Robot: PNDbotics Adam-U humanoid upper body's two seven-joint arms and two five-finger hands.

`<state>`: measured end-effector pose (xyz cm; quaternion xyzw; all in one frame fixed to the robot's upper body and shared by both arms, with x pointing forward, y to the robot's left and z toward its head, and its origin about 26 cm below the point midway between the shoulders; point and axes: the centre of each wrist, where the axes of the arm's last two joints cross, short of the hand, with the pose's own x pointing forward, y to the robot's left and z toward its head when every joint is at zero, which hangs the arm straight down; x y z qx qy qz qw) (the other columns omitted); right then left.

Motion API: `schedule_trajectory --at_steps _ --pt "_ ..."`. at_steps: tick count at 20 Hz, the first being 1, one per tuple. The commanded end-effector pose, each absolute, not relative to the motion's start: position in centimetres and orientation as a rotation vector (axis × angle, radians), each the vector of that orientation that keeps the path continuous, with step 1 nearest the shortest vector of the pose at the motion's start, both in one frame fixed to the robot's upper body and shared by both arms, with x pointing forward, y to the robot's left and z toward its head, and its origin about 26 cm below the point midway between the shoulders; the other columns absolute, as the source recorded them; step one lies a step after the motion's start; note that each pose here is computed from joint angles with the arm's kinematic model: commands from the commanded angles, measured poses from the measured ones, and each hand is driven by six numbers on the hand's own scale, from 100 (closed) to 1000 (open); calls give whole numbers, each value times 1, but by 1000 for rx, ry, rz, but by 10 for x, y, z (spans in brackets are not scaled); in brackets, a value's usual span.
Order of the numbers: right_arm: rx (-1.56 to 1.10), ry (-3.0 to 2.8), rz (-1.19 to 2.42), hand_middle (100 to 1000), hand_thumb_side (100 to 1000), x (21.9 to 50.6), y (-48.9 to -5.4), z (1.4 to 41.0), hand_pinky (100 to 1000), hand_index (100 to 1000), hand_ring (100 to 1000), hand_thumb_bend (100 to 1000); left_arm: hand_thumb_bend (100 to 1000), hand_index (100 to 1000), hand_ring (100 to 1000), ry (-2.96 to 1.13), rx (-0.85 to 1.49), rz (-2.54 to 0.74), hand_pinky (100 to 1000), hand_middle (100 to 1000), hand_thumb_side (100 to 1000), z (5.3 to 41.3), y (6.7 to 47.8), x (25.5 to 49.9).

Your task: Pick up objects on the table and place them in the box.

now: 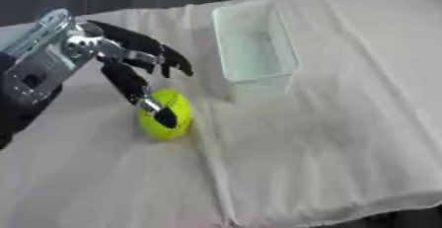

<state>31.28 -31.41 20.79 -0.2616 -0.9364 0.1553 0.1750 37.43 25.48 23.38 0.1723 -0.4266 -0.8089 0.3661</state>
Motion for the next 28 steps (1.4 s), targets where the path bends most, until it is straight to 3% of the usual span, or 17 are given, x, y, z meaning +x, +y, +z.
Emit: schedule_trajectory --at_steps 1,9,10,11,20,26,27,28 --pt "-758 -2678 458 745 1000 313 -316 218 591 908 697 100 844 1000 858 -1086 467 -2090 753 1000 958 238 256 378" --pt "-759 -2681 450 745 1000 313 -316 219 590 909 698 100 881 1000 944 -984 524 -2167 840 1000 982 219 257 378" --pt "-759 -2681 449 745 1000 313 -316 219 590 909 698 100 920 1000 945 -968 545 -2190 841 1000 966 217 256 377" --pt "-759 -2681 448 745 1000 314 -317 219 590 909 698 100 883 1000 945 -953 556 -2211 840 1000 984 214 255 375" --pt "-760 -2678 438 745 1000 314 -317 219 590 909 698 100 870 1000 948 -898 543 -2288 840 1000 993 195 254 367" --pt "-759 -2679 432 744 1000 315 -318 219 590 908 698 100 839 1000 925 -896 548 -2294 809 1000 931 186 249 365" --pt "-759 -2680 431 744 1000 315 -317 219 590 908 698 100 841 1000 906 -895 550 -2290 772 1000 868 184 249 365" --pt "-759 -2680 430 744 1000 315 -317 219 590 908 698 100 841 1000 906 -893 550 -2286 772 1000 868 183 249 366"
